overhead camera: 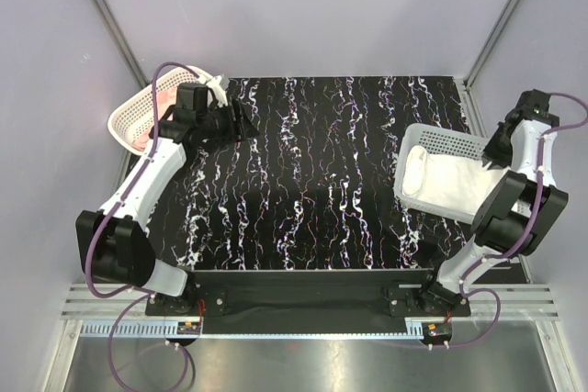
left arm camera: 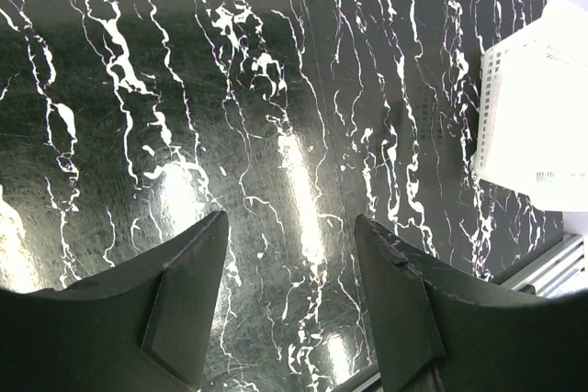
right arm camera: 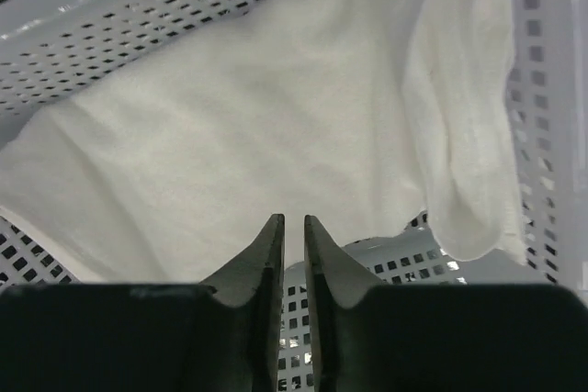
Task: Fold and stack the towels
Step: Neatly place the folded towel into the bin
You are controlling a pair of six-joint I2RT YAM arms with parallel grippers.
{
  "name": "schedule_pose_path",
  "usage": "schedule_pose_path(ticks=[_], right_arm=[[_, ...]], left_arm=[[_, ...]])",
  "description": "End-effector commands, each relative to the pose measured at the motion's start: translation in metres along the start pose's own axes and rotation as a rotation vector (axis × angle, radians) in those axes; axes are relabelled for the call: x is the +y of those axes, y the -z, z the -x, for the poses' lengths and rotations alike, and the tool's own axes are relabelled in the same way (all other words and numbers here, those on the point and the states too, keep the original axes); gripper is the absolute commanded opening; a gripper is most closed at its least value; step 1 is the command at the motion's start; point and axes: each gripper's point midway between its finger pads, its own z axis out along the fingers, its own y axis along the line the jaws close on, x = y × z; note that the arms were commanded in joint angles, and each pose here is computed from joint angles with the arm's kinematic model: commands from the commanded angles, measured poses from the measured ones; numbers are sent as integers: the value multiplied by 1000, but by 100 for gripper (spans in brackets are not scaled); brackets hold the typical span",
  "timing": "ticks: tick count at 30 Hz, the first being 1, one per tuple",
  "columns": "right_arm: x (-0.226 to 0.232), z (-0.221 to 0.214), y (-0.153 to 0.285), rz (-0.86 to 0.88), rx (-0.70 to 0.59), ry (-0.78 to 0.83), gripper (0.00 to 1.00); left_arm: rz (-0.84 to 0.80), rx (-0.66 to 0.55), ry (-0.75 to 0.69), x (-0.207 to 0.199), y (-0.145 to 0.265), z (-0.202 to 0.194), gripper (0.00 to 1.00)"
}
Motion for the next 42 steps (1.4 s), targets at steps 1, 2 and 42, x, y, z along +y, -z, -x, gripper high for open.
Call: schedule_pose_path(ticks=[1,2,42], right_arm=[[16,-15,-14,92,50,-31,20],[13,-23,-26,70,82,-27,17],[-77,-10,-31,-424,-87,24,9]], left_arm=[[-28,-58,-47,-11,13,9,63],[-25,-51,-51,-10,13,7,63],[122,-152,-102,7,35,23,64]])
